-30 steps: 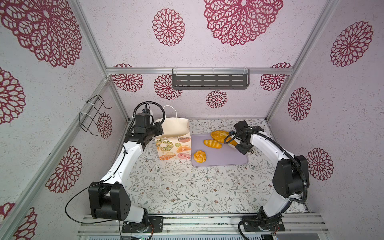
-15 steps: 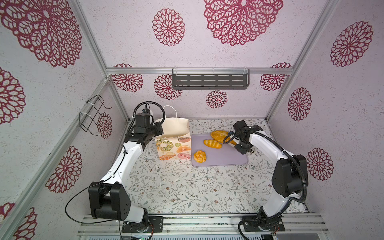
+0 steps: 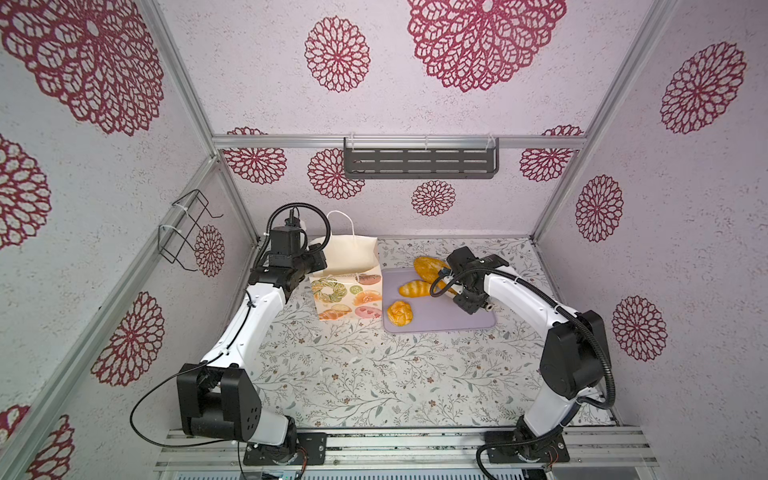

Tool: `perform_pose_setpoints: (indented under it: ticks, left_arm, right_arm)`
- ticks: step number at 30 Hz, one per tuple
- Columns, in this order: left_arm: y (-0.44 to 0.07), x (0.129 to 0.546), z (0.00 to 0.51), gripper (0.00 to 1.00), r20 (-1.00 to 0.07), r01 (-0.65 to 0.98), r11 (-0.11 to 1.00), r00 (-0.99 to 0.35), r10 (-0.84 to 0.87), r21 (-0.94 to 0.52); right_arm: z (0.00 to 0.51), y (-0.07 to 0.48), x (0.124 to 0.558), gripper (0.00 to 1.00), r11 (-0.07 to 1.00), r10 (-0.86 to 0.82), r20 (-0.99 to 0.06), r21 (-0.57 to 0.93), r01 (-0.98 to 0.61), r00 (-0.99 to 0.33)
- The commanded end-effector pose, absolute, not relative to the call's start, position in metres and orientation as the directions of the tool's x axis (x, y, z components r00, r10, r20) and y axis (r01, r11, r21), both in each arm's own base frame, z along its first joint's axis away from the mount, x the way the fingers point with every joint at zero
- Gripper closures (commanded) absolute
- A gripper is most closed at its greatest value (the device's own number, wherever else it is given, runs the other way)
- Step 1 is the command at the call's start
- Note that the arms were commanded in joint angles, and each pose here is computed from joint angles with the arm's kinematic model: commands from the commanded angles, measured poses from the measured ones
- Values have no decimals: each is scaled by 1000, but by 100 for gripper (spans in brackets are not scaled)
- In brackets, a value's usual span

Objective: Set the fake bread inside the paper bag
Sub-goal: 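Close the tongs on the flat orange bread with the right gripper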

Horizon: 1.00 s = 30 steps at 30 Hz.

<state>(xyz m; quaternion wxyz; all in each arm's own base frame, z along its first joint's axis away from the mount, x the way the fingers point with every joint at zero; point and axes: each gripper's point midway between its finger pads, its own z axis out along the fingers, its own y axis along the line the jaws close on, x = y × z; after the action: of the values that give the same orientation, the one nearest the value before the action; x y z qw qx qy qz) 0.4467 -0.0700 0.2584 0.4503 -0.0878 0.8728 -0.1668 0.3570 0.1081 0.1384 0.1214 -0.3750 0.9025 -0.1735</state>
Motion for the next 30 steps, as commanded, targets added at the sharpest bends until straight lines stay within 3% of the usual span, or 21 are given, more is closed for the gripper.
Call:
perform_pose_setpoints:
  ticks: [1,30]
  left_arm:
    - [-82,440,256,100,-744,29,926,-605,-284,-377]
    - [-84,437,259,100,-754,35,930,-597,-274,-366]
  right_arm:
    - [163,111,345,74,692,-697,-157,-399,-601,-699]
    - [222,145,322,74,795,-603,-451,-270,-543,-658]
